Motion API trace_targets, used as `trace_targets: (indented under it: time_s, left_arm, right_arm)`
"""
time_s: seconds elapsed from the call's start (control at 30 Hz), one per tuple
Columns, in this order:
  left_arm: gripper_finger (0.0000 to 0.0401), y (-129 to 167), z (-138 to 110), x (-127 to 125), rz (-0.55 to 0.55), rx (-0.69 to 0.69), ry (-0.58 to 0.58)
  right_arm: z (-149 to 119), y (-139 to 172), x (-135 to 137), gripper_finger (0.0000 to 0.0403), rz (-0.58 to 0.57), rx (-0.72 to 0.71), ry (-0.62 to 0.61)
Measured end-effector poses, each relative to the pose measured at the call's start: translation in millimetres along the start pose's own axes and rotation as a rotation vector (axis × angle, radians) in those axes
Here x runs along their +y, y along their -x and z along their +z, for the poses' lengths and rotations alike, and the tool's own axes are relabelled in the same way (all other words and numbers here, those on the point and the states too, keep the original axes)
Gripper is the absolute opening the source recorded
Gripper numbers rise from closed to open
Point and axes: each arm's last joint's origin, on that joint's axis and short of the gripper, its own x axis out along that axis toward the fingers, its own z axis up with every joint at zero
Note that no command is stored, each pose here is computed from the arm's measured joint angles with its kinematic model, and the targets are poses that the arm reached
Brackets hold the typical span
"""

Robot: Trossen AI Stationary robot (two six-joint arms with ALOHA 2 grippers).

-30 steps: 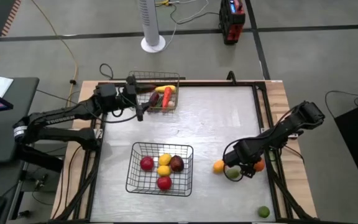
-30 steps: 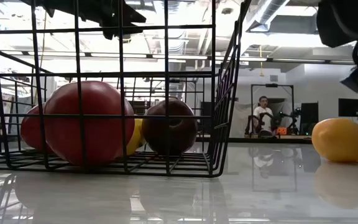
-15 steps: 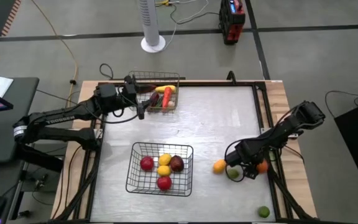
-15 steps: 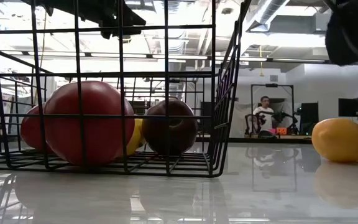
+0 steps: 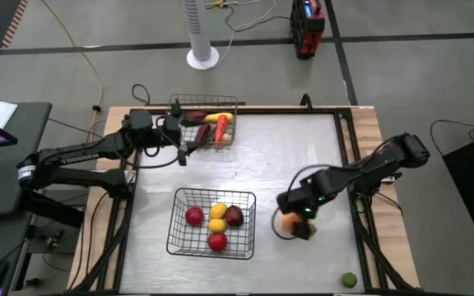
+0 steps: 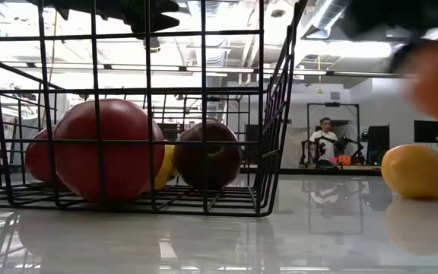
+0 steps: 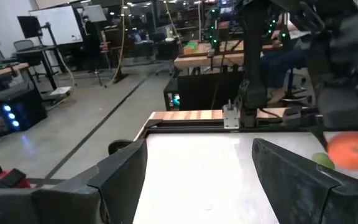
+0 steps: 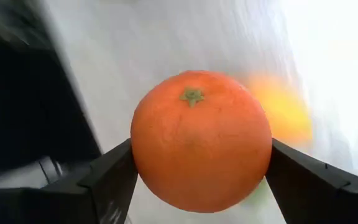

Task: Sort produce into baskets
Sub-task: Put the light red orange into the bottom wire basket, then put the yellow lime into the bottom wire basket

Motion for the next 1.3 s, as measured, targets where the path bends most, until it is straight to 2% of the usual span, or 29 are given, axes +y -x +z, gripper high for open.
trace_targets:
  time_s: [0.17,0.27,0.43,0.57,0.7,0.9,0.97,1.1,1.2,1.3]
  left_arm:
    - [0.0279,0,0,0,0.002,0.0,0.01]
    - [0.0279,0,0,1,0.021,0.002,0.01]
    - [0.0279,0,0,1,0.027,0.004,0.011]
    - [0.0279,0,0,1,0.027,0.004,0.01]
    - [0.0279,0,0,1,0.027,0.004,0.01]
    - [0.0279,0,0,1,0.028,0.005,0.01]
    - [0.0279,0,-1,1,0.027,0.009,0.012]
    - [0.0279,0,-1,1,0.027,0.013,0.012]
    - [0.0279,0,-1,1,0.032,0.014,0.008]
    - [0.0279,0,-1,1,0.052,0.016,0.007]
  right_arm:
    - [34,20,17,0.0342,0.132,-0.326,0.146]
    - [48,27,18,0.0343,0.17,-0.458,0.204]
    - [61,35,18,0.035,0.147,-0.616,0.298]
    - [67,39,16,0.0374,0.15,-0.663,0.321]
    - [70,41,10,0.0396,0.133,-0.665,0.32]
    - [71,41,7,0.0394,0.125,-0.661,0.311]
    - [65,38,3,0.0395,0.094,-0.585,0.294]
    - [44,23,-9,0.0394,-0.028,-0.333,0.186]
    - [30,0,-13,0.0392,-0.114,-0.188,0.109]
    - [21,-27,-12,0.0391,-0.17,-0.088,0.108]
